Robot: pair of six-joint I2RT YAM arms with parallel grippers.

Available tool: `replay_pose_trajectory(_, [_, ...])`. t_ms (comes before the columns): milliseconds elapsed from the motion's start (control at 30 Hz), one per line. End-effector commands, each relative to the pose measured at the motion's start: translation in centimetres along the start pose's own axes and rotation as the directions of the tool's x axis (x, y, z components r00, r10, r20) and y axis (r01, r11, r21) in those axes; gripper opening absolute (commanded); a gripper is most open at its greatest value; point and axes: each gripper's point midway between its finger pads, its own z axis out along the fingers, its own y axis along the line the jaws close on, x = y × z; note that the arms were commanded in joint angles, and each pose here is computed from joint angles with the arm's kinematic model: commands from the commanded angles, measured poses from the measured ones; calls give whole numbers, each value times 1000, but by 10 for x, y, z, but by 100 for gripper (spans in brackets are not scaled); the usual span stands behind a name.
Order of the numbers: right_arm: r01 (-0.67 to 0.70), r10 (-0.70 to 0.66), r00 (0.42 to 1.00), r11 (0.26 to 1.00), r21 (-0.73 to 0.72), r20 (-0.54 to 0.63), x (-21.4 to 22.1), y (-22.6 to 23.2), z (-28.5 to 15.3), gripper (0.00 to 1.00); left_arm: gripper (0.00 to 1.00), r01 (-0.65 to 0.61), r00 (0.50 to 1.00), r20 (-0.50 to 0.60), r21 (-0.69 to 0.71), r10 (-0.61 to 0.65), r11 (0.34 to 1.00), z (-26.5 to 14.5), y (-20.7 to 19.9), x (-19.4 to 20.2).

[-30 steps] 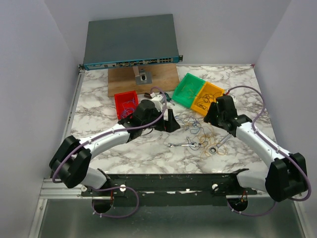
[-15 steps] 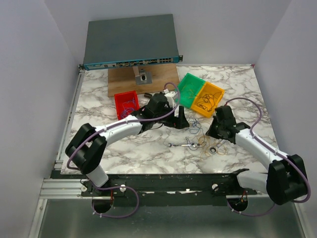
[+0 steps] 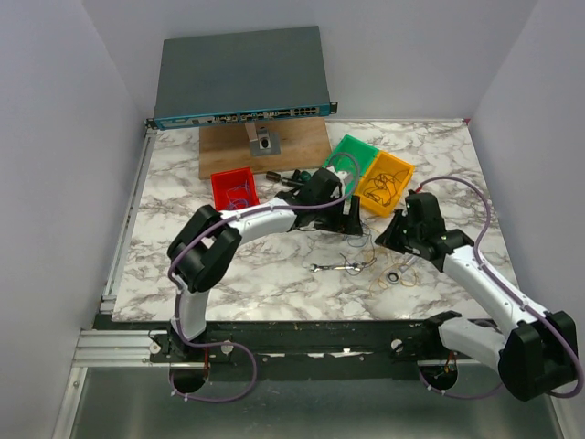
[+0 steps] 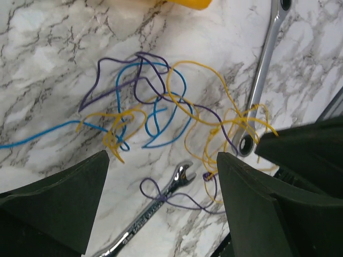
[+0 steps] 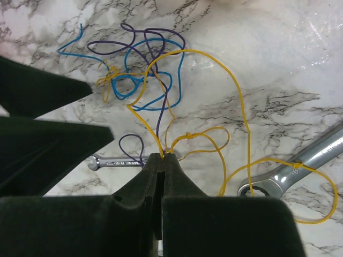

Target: Untangle the cables

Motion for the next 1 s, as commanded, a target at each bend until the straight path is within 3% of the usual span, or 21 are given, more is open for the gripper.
replay_pose_trajectory(0, [14,-14,1000,999,-44,-5,1,7,-12,1,81,46,999,-13,-54,-47,997,22,6,-5])
replay_pose_trajectory(133, [17,-16,999,999,-37,35,-11,11,-23,1,73,42,998,-36,-70,-44,997,36,9,5])
replay_pose_trajectory(200, [10,-8,997,1000,-29,77,-22,13,-33,1,64,59,997,-50,-69,-62,996,41,15,14])
replay_pose_trajectory(267, [0,4,991,999,-35,132,-36,18,-46,1,50,68,996,-51,-81,-73,994,44,23,21])
replay_pose_trajectory(433, [14,17,956,995,-102,293,-79,44,-99,1,2,55,997,-49,-116,-61,992,42,38,28])
replay_pose_trajectory(667, [73,-13,895,990,-117,446,-130,70,-169,1,0,65,996,76,-211,-50,975,-12,77,13])
replay_pose_trajectory(967, [105,-31,808,990,-92,588,-179,87,-217,1,0,140,975,205,-241,-91,960,-100,106,26])
